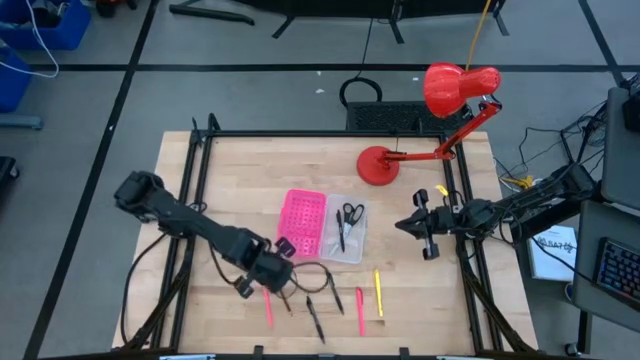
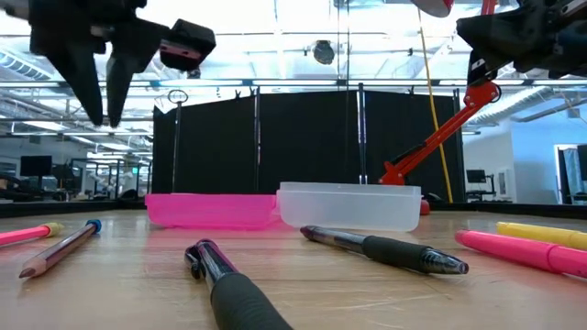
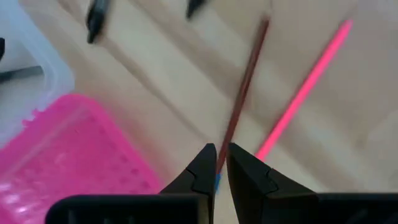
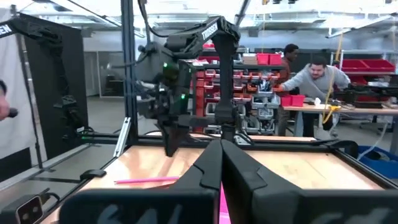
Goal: Pick & place school supplies into a supply box
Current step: Put the pink pencil into the pink supply box
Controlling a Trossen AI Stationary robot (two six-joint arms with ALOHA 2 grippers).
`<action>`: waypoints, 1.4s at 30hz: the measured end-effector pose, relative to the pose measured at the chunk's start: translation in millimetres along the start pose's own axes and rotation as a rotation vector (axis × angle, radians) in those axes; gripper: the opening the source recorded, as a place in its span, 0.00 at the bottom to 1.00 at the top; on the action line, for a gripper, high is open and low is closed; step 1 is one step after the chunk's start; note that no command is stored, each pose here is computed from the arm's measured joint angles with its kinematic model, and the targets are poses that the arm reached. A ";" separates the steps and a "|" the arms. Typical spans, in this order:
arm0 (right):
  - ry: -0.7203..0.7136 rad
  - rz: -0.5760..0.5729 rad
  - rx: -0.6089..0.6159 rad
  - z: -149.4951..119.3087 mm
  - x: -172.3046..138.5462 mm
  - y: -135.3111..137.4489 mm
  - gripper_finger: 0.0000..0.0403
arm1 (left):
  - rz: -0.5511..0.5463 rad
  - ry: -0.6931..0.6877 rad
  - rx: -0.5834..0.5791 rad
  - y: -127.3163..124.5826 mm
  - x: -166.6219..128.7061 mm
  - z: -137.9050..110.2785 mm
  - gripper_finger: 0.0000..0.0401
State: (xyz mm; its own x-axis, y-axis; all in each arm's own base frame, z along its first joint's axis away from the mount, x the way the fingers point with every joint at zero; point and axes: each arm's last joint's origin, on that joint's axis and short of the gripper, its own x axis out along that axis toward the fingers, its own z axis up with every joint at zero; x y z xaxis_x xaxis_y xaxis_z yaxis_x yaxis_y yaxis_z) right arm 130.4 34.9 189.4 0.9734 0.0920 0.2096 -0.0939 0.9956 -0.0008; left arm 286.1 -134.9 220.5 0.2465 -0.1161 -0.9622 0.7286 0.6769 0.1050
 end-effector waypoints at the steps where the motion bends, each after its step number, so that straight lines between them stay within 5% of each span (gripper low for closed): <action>1: 0.000 0.002 -0.005 0.0 0.0 0.1 0.00 | 0.028 0.028 0.022 -0.7 3.1 1.3 0.12; 5: 0.000 0.002 -0.045 0.0 0.0 0.1 0.00 | 0.095 0.120 0.006 2.2 14.9 -0.8 0.12; 11: 0.000 0.001 -0.056 0.0 0.0 0.0 0.00 | 0.011 0.128 0.211 -1.1 24.9 -7.8 0.12; 19: 0.000 0.000 -0.057 0.0 0.0 -0.1 0.00 | -0.087 0.102 0.218 -2.2 29.3 -13.2 0.12; 31: 0.010 0.000 -0.046 -1.0 0.0 0.0 0.00 | -0.071 0.141 0.299 -5.5 34.8 -19.0 0.43; 42: 0.019 0.000 -0.021 -2.0 0.2 0.0 0.00 | -0.126 0.210 0.374 -26.3 51.2 -35.2 0.42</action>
State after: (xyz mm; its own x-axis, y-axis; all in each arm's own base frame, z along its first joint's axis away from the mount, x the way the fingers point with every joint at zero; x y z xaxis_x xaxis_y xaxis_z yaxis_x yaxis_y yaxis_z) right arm 131.0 35.0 187.5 0.9772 0.0922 0.1911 -0.0898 0.9957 -0.0213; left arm 257.1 -133.0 159.6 0.0334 -0.0046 -0.9994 0.9350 0.3534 0.0296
